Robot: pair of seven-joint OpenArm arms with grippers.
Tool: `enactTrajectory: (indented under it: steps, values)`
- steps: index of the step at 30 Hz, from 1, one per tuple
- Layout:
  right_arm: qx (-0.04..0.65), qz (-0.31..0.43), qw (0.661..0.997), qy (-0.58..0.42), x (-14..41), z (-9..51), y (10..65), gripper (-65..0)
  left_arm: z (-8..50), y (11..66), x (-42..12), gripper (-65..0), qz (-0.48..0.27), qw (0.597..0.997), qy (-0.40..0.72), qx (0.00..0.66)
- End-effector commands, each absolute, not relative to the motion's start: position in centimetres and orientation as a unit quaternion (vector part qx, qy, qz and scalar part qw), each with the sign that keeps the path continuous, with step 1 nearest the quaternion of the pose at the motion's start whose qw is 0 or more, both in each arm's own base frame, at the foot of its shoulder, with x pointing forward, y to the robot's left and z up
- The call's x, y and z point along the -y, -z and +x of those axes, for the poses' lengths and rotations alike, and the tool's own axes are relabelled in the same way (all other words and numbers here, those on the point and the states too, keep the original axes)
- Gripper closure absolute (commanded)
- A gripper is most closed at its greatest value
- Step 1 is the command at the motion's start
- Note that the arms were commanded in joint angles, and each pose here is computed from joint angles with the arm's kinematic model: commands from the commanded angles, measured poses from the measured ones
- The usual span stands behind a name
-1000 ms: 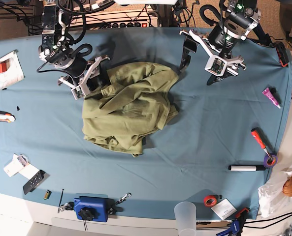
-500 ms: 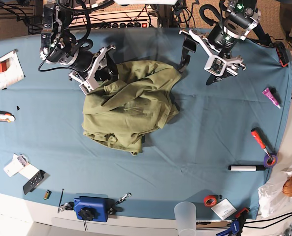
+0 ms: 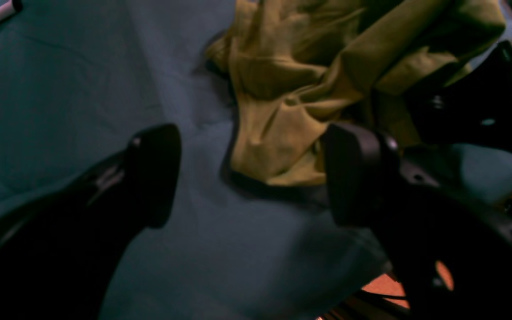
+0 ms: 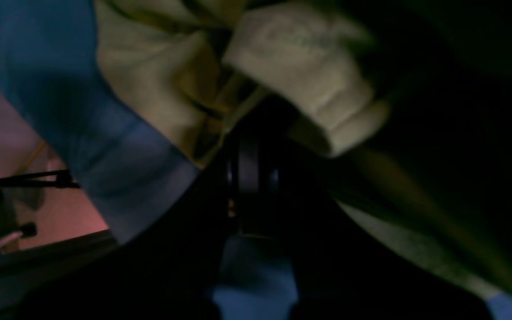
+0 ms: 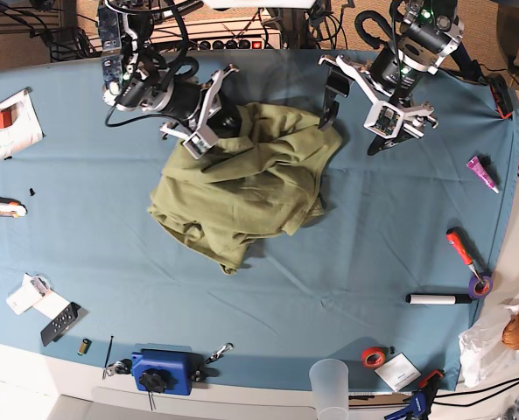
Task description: Layout the t-shirt on the table in an organized manner, then fold the t-shirt properly
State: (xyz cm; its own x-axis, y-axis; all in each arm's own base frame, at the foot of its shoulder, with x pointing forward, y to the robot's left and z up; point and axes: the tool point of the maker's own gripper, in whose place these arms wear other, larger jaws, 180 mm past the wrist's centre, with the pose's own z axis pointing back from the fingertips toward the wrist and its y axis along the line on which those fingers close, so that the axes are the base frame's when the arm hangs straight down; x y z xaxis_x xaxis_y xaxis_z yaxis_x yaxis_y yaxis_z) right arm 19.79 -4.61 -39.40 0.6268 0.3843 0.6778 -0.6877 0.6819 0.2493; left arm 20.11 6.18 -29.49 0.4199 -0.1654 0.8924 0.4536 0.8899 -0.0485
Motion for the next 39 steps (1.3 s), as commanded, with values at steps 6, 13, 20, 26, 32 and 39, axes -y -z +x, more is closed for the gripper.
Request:
enactTrajectory:
  steps: [6, 13, 20, 26, 32, 39]
  values:
    - [0.426, 0.231, 0.802, -0.35, 3.4, 22.2, 30.5, 0.0, 20.3, 28.4, -5.9, -49.8, -0.149, 0.819, 0.186, 0.522]
    - [0.522, 0.178, 0.755, -0.355, 4.8, 23.5, 23.6, 0.0, 20.3, 28.4, -5.9, -49.8, -0.15, 0.819, 0.186, 0.522]
    - [0.536, 0.137, 0.775, -0.306, 8.0, 25.0, 23.2, 0.0, 19.7, 27.6, -4.4, -49.8, -0.179, 0.795, 0.224, 0.534]
    - [0.518, 0.039, 0.82, -0.241, 14.3, 25.9, 24.0, 0.0, 19.7, 27.3, -4.1, -49.8, -0.184, 0.789, 0.229, 0.539]
    - [0.486, -0.042, 0.853, -0.188, 20.1, 24.4, 25.1, 0.0, 20.5, 26.7, -3.9, -49.8, -0.186, 0.777, 0.239, 0.551]
    - [0.475, -0.08, 0.862, -0.159, 23.2, 23.4, 25.0, 0.0, 21.7, 26.4, -3.5, -49.8, -0.189, 0.762, 0.259, 0.562]
